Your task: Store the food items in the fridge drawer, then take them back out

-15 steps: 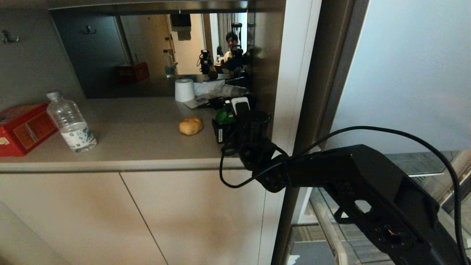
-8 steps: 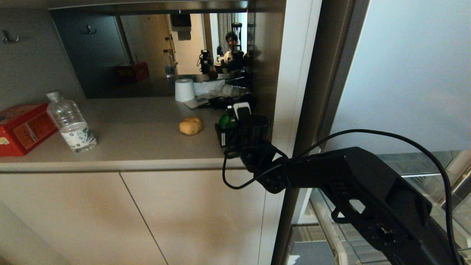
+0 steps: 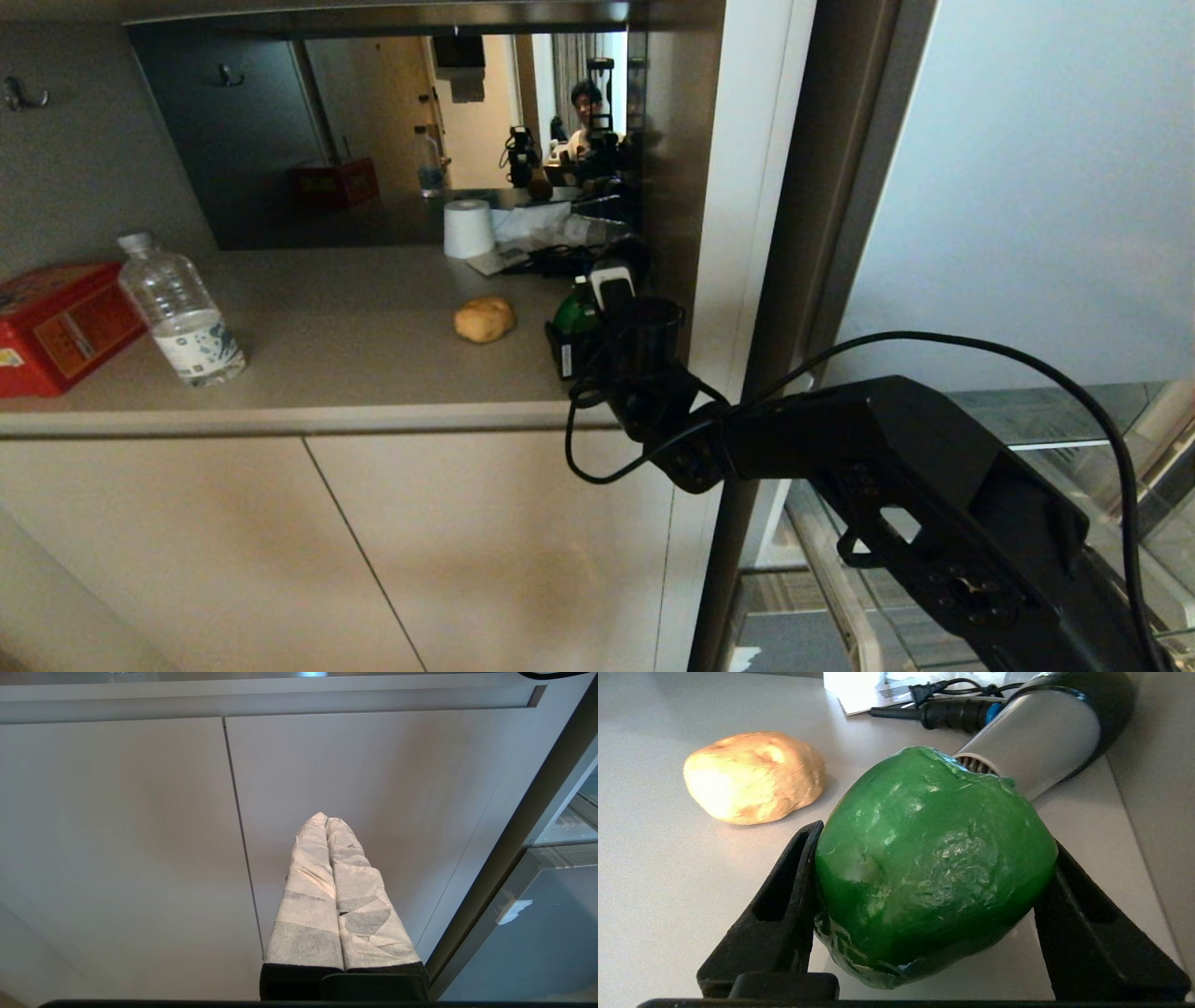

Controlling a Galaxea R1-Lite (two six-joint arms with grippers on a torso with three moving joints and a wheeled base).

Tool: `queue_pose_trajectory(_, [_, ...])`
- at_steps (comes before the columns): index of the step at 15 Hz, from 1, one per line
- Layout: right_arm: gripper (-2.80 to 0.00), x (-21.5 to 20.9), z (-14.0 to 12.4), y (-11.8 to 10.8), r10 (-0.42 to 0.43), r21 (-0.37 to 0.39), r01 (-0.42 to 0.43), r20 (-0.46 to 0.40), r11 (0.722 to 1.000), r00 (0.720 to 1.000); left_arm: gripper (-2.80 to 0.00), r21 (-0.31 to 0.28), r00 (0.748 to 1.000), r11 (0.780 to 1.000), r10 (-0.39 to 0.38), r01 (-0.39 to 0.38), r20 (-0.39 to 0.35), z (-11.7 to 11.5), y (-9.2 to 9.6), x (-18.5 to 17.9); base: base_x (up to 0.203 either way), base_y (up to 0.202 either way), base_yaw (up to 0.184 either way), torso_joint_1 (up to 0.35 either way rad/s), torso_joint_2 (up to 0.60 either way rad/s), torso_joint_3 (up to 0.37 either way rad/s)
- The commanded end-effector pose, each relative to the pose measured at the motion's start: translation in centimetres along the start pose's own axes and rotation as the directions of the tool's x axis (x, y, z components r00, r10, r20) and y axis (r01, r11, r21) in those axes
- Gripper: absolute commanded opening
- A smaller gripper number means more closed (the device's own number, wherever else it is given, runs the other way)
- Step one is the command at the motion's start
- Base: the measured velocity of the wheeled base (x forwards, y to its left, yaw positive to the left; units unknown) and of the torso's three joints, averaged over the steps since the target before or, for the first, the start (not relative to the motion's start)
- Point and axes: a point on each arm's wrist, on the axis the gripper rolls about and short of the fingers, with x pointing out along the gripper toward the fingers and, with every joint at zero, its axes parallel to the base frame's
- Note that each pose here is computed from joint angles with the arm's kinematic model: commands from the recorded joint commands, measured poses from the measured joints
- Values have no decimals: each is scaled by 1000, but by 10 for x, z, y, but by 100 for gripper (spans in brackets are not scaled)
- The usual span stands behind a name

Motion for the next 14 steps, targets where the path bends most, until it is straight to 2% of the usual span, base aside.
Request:
queue_pose_trajectory(1, [-280,0,4,0,-2,2,2,9,1000,1000,-280,-1,1000,1000,-1,1,-11,-3,0,1,0,0,0,0,0,0])
queue_pose_trajectory(2, [-280,0,3,0,0,0,0,2,1000,1000,-280,-1,1000,1000,-1,1,-11,-3,0,1,0,0,0,0,0,0])
queue_pose_trajectory(3, [0,0,3,0,6,-1,-6,1,1000,1000,-280,-1,1000,1000,-1,1,-11,-3,0,1,0,0,0,0,0,0])
queue_pose_trajectory(14, [0,-1,7,0,7,0,-7,9,1000,1000,-280,-1,1000,1000,0,0,-11,-3,0,1,0,0,0,0,0,0])
